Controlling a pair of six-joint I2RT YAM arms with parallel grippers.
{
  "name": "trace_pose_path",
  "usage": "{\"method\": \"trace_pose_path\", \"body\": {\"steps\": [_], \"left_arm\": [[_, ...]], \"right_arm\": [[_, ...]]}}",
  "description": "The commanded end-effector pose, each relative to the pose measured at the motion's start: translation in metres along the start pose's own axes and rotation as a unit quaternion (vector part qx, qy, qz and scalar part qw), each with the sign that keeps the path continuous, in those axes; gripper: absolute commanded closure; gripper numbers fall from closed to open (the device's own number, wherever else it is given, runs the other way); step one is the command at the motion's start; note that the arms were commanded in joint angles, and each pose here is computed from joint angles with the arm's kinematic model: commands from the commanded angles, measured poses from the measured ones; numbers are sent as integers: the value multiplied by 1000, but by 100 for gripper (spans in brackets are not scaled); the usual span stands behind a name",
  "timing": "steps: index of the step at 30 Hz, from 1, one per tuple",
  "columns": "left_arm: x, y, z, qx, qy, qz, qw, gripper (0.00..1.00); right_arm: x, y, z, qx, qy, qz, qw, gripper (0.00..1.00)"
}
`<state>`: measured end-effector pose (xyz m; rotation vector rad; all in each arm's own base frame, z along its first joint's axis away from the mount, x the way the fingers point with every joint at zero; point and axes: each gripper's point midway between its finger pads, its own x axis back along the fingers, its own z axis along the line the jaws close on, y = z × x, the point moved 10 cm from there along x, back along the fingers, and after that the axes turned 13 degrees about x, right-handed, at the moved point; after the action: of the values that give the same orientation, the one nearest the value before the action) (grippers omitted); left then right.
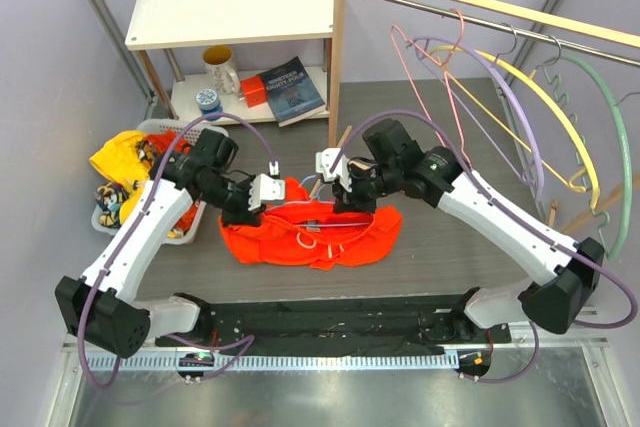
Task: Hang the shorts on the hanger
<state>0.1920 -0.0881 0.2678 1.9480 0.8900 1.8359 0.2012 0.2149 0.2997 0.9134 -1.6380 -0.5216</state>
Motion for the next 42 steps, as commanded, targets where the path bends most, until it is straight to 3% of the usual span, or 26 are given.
{"method": "trace_pose_path", "body": {"steps": [1, 3, 5, 6, 9, 10, 11, 15, 20, 24, 30, 34, 38, 42], "left_arm": [[12, 20, -10, -6, 0, -71, 997, 100], [13, 25, -8, 14, 10, -91, 996, 99], [14, 32, -5, 20, 20, -112, 993, 87], [14, 35, -5, 49, 24, -121, 991, 66], [15, 43, -1, 80, 38, -149, 985, 35], [16, 46, -1, 90, 41, -159, 982, 32], [17, 49, 0, 93, 46, -169, 980, 14], [25, 63, 4, 116, 81, -222, 965, 4], [33, 68, 7, 126, 132, -258, 949, 0], [33, 69, 11, 153, 148, -260, 942, 0], [26, 68, 11, 169, 126, -256, 943, 0], [25, 66, 10, 177, 122, -256, 942, 0], [27, 64, 5, 173, 124, -256, 943, 0], [23, 57, 2, 170, 126, -250, 945, 0]], "right_arm": [[34, 24, 10, -39, -54, -23, 998, 99], [47, 30, 13, -91, -92, -16, 992, 99], [58, 29, 16, -114, -120, 5, 986, 99], [66, 32, 21, -133, -136, 4, 982, 99], [83, 33, 28, -153, -175, 16, 972, 99], [88, 32, 31, -160, -187, 19, 969, 99], [93, 31, 32, -166, -207, 26, 964, 99], [118, 29, 45, -197, -272, 33, 942, 99], [149, 26, 56, -226, -342, 83, 908, 99], [171, 21, 64, -276, -419, 128, 855, 99], [190, 34, 53, -320, -483, 117, 807, 99], [196, 50, 31, -314, -523, 101, 786, 99], [202, 61, 9, -310, -576, 97, 750, 99], [203, 80, -11, -310, -592, 43, 743, 99]]}}
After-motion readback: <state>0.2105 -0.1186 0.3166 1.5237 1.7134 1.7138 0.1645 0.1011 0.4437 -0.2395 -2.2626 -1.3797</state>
